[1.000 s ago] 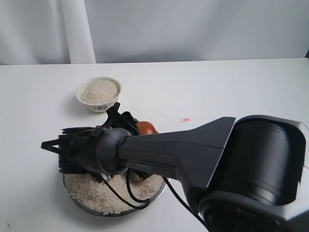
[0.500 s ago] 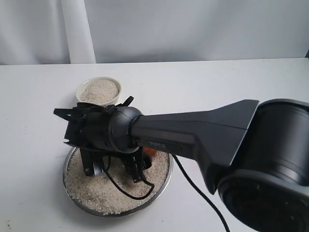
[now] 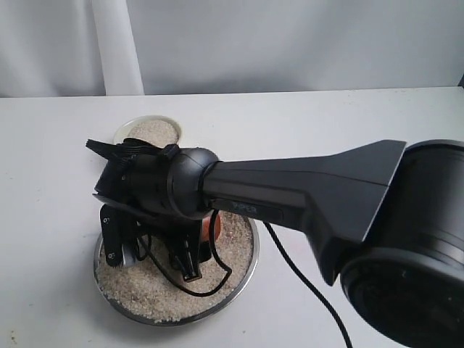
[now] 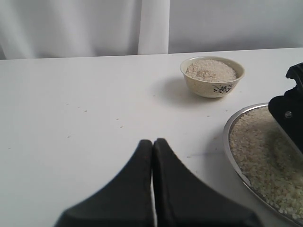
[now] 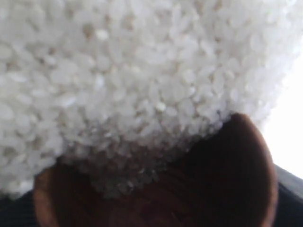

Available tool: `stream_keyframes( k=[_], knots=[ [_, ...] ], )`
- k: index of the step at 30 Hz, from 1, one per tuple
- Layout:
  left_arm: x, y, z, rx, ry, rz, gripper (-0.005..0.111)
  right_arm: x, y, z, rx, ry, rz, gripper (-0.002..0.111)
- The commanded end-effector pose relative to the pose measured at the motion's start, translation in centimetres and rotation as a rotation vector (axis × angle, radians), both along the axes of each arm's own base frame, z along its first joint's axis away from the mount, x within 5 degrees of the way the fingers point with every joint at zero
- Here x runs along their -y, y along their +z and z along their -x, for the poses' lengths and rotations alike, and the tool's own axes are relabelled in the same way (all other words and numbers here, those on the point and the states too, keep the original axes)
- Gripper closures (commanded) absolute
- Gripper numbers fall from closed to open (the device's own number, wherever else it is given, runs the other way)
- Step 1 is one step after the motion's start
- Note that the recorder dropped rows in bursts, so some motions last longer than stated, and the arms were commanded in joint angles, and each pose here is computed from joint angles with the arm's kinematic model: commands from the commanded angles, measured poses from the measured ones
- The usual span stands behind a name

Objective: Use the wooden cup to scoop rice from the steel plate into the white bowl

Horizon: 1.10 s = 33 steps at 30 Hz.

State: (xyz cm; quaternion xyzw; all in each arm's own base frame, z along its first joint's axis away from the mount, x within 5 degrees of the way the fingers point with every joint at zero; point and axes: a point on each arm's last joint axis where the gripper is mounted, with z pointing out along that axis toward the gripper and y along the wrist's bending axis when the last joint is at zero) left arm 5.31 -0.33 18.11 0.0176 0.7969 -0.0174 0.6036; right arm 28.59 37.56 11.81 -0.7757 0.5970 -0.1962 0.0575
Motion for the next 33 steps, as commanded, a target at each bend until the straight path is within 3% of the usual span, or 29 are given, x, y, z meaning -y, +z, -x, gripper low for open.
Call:
stream_keyframes(
  k=[1, 9, 21, 33],
  knots=[
    [0.0, 0.1, 0.0, 0.015, -0.005, 0.0, 0.107, -1.2, -1.9, 1.3, -0.094, -0.018, -0.1, 0.108],
    [0.0, 0.1, 0.0, 0.015, -0.005, 0.003, 0.107, -1.2, -1.1, 1.1, -0.108, -0.038, -0.147, 0.108],
    [0.0, 0.1, 0.0, 0.015, -0.005, 0.001, 0.107, 0.5, 4.3, -2.0, -0.152, -0.211, -0.447, 0.108],
    [0.0, 0.1, 0.0, 0.015, -0.005, 0.002, 0.107, 2.9, 5.5, -4.8, -0.169, -0.328, -0.541, 0.108]
  ],
)
